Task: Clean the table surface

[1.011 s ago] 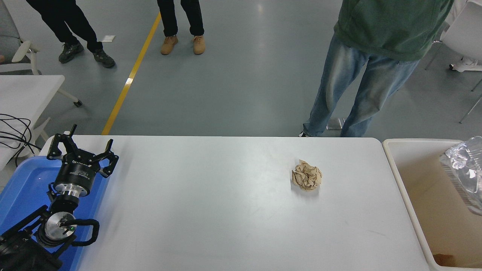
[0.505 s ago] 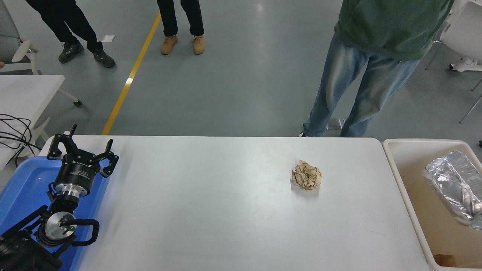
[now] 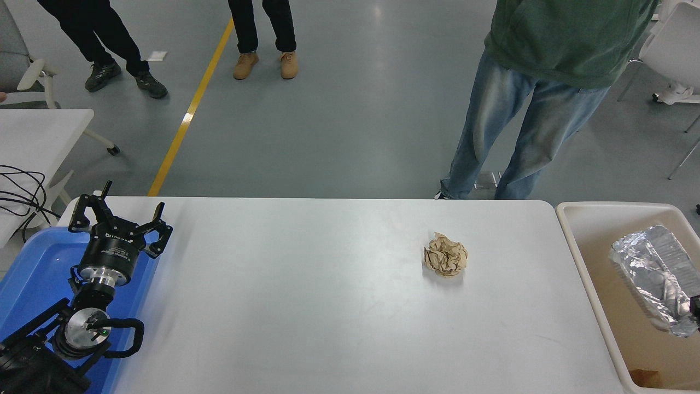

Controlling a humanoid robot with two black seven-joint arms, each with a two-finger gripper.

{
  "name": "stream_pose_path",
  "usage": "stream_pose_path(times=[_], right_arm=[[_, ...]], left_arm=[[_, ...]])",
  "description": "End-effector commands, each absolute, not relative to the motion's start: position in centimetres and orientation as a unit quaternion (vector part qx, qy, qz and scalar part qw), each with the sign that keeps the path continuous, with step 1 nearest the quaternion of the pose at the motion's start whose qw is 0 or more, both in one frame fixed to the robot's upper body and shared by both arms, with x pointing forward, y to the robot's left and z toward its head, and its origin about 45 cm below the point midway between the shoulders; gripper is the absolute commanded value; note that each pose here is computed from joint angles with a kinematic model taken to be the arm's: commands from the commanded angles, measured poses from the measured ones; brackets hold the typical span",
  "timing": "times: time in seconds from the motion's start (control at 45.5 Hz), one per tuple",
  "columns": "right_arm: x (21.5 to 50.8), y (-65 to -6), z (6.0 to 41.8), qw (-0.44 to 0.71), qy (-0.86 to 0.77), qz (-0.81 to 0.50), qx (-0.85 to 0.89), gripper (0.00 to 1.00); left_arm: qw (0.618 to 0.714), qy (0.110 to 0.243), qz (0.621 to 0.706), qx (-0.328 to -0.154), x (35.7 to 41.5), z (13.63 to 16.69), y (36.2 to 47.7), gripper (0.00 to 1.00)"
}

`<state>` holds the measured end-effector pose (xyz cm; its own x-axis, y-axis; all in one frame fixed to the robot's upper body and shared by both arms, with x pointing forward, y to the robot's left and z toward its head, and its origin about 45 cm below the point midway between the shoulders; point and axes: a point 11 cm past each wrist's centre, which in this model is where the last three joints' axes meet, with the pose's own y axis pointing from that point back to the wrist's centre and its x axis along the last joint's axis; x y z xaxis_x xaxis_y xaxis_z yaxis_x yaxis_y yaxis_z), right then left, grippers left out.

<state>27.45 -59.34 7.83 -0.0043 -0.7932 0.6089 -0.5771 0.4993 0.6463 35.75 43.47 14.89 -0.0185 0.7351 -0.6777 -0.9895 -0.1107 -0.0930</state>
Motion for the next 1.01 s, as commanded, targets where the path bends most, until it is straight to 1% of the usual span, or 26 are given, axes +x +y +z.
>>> stream_pose_path(times=[0.0, 0.132, 0.154, 0.242, 0.352, 0.374, 0.44, 0.462, 0.484, 0.527, 0.615, 0.681, 0.703, 0.769, 0.813, 0.967, 0.989], right_arm=[[27.4, -59.2, 7.6, 0.507, -0.707, -0.110, 0.480, 0.00], [27.5, -59.2, 7.7, 0.508, -0.709, -0.106, 0.478, 0.00], [27.5, -59.2, 7.7, 0.509, -0.708, -0.105, 0.478, 0.00], [27.6, -59.3, 7.8, 0.511, -0.710, -0.101, 0.473, 0.00], [27.7, -59.2, 7.7, 0.515, -0.710, -0.105, 0.468, 0.00], [27.7, -59.0, 7.6, 0.517, -0.709, -0.106, 0.468, 0.00], [27.9, -58.7, 7.5, 0.519, -0.710, -0.106, 0.464, 0.01], [27.9, -58.8, 7.5, 0.519, -0.710, -0.105, 0.463, 0.04], [27.9, -58.8, 7.5, 0.520, -0.711, -0.106, 0.462, 0.10], [28.0, -58.7, 7.5, 0.518, -0.713, -0.106, 0.462, 0.28], [27.9, -58.8, 7.5, 0.518, -0.715, -0.117, 0.454, 0.71], [27.7, -58.9, 7.5, 0.520, -0.716, -0.123, 0.450, 0.96], [27.7, -59.0, 7.5, 0.520, -0.716, -0.124, 0.449, 1.00], [27.6, -59.2, 7.6, 0.519, -0.719, -0.129, 0.444, 1.00], [27.6, -59.3, 7.7, 0.518, -0.721, -0.131, 0.442, 1.00], [27.5, -60.5, 8.8, 0.516, -0.729, -0.124, 0.433, 1.00], [27.4, -60.8, 9.1, 0.516, -0.731, -0.122, 0.430, 1.00]], left_arm=[[0.6325, 0.211, 0.6816, -0.301, 35.75, 14.89, 43.5, 0.99], [0.6326, 0.211, 0.6819, -0.301, 35.74, 14.92, 43.5, 0.99], [0.6325, 0.211, 0.6816, -0.301, 35.75, 14.89, 43.5, 0.99], [0.6326, 0.211, 0.6819, -0.301, 35.74, 14.92, 43.5, 0.99], [0.6325, 0.211, 0.6816, -0.301, 35.75, 14.89, 43.5, 0.99], [0.6326, 0.211, 0.6819, -0.301, 35.74, 14.92, 43.5, 0.99], [0.6325, 0.211, 0.6816, -0.301, 35.75, 14.89, 43.5, 0.99], [0.6325, 0.211, 0.6816, -0.301, 35.75, 14.89, 43.5, 0.99], [0.6325, 0.211, 0.6816, -0.301, 35.75, 14.89, 43.5, 0.99], [0.6325, 0.211, 0.6816, -0.301, 35.75, 14.89, 43.5, 0.99], [0.6325, 0.211, 0.6816, -0.301, 35.75, 14.89, 43.5, 0.99], [0.6325, 0.211, 0.6816, -0.301, 35.75, 14.89, 43.5, 0.99], [0.6325, 0.211, 0.6816, -0.301, 35.75, 14.89, 43.5, 0.99], [0.6326, 0.211, 0.6819, -0.301, 35.74, 14.92, 43.5, 0.99], [0.6325, 0.211, 0.6816, -0.301, 35.75, 14.89, 43.5, 0.99], [0.6326, 0.211, 0.6819, -0.301, 35.74, 14.92, 43.5, 0.99], [0.6325, 0.211, 0.6816, -0.301, 35.75, 14.89, 43.5, 0.99]])
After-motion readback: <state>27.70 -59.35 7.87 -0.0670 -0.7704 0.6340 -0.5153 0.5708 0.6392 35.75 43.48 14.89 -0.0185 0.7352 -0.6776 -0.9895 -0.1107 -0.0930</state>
